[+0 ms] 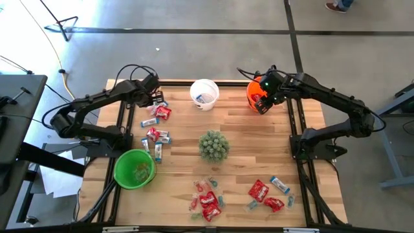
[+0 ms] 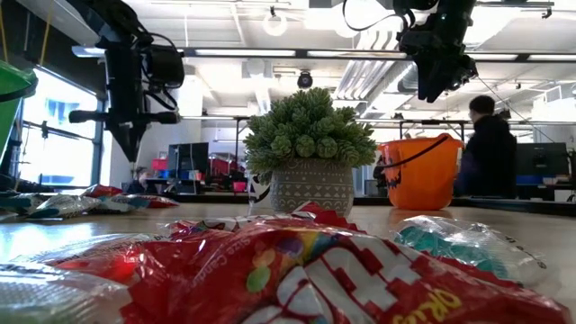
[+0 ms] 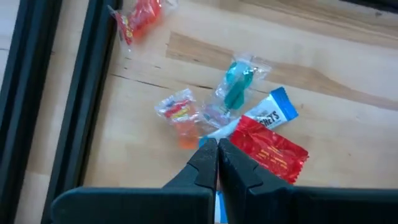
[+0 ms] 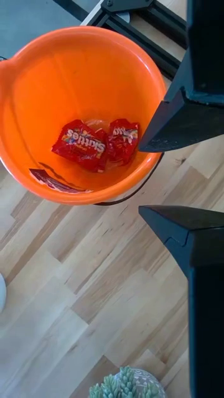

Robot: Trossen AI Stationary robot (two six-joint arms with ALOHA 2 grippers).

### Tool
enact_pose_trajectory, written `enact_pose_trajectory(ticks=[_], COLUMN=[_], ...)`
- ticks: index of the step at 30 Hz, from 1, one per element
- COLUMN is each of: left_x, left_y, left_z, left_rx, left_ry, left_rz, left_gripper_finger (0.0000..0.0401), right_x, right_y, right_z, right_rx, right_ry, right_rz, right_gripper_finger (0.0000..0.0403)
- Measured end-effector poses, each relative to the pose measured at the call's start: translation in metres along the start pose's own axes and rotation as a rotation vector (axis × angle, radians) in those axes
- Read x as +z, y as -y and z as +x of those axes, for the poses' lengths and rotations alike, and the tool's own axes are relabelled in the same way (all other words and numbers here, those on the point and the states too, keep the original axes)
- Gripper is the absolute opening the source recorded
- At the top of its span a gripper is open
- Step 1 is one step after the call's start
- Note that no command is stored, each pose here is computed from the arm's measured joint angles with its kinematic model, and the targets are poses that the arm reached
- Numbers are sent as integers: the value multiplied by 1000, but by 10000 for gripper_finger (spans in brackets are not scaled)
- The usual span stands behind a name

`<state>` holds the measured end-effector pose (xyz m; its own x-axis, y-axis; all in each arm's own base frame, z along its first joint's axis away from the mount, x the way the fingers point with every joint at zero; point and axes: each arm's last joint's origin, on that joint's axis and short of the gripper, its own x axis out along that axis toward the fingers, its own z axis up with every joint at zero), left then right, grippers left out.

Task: Sort candy
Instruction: Put the orange gummy into the green bucket

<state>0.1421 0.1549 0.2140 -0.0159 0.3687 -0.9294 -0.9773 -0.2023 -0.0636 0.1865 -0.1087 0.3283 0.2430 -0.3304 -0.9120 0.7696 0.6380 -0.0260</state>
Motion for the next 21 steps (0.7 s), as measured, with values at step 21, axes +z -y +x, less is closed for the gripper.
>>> enact_pose_trajectory(ticks=[21], left_x=[-14], left_y=[0], left_z=[45], left_rx=[175], left_ry=[-128], left_rz=[314], left_gripper_finger=[97], right_x=[0], right_y=[0], right_z=[0], right_rx=[0], right_ry=[-1], right_rz=[-7], right_gripper_finger=[144])
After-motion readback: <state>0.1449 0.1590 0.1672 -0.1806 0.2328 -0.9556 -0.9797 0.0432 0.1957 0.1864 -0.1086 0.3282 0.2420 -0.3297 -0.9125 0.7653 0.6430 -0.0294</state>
